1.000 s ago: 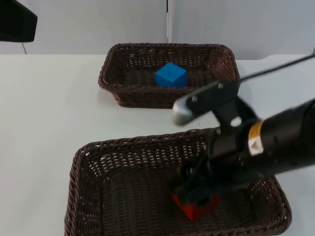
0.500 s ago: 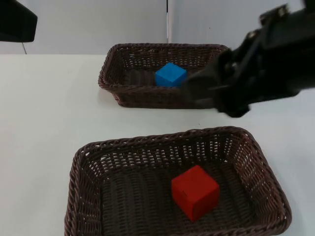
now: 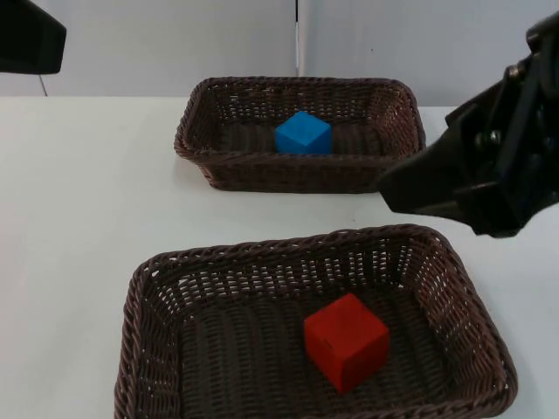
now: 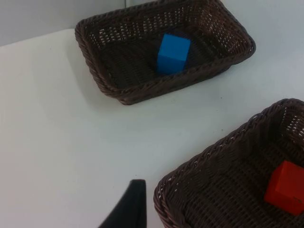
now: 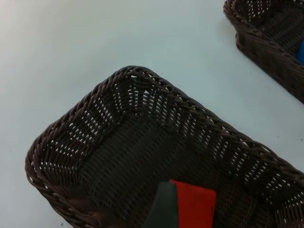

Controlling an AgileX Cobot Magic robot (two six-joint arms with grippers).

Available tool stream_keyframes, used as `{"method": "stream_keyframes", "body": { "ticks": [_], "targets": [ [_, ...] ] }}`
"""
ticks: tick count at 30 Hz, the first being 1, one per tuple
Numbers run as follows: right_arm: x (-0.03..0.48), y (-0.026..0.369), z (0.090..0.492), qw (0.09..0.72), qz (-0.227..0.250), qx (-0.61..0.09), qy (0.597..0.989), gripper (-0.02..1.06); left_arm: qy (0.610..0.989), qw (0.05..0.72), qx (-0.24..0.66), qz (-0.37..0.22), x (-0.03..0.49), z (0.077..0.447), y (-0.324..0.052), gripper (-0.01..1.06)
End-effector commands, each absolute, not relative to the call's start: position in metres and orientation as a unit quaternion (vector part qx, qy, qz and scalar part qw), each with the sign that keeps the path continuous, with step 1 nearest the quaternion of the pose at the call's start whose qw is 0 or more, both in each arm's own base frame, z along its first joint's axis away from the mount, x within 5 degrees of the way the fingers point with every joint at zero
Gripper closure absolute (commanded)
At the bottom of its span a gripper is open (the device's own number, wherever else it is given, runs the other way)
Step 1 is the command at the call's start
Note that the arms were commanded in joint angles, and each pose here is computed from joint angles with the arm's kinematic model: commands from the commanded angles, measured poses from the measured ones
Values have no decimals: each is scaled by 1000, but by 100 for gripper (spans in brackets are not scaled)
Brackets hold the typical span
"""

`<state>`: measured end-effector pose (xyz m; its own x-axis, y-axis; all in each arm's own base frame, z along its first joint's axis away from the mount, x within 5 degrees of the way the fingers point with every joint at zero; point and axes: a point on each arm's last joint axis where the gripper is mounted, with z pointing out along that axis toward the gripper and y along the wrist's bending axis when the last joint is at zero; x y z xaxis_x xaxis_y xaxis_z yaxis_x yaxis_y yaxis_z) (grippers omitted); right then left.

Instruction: Pick up one cube with the left hand and place it into the upper basket. Pick up one cube with the right hand and place it into the lower basket.

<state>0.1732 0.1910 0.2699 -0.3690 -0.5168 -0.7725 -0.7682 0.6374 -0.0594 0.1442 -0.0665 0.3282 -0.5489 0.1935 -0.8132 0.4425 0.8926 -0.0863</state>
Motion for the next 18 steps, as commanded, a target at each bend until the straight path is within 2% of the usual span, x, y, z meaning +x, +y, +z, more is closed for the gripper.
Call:
{"method": "stream_keyframes", "body": {
  "ticks": [1, 12, 18],
  "targets": [
    [172, 190, 276, 408, 159, -398, 806, 34, 865, 444, 185, -140, 143, 329, -66, 6],
    [158, 175, 305, 455, 178, -385, 783, 34, 863, 448, 188, -139, 143, 330, -66, 6],
    [140, 155, 329, 486, 188, -378, 765, 34, 838, 487, 209, -133, 127, 342, -60, 6]
  ]
}}
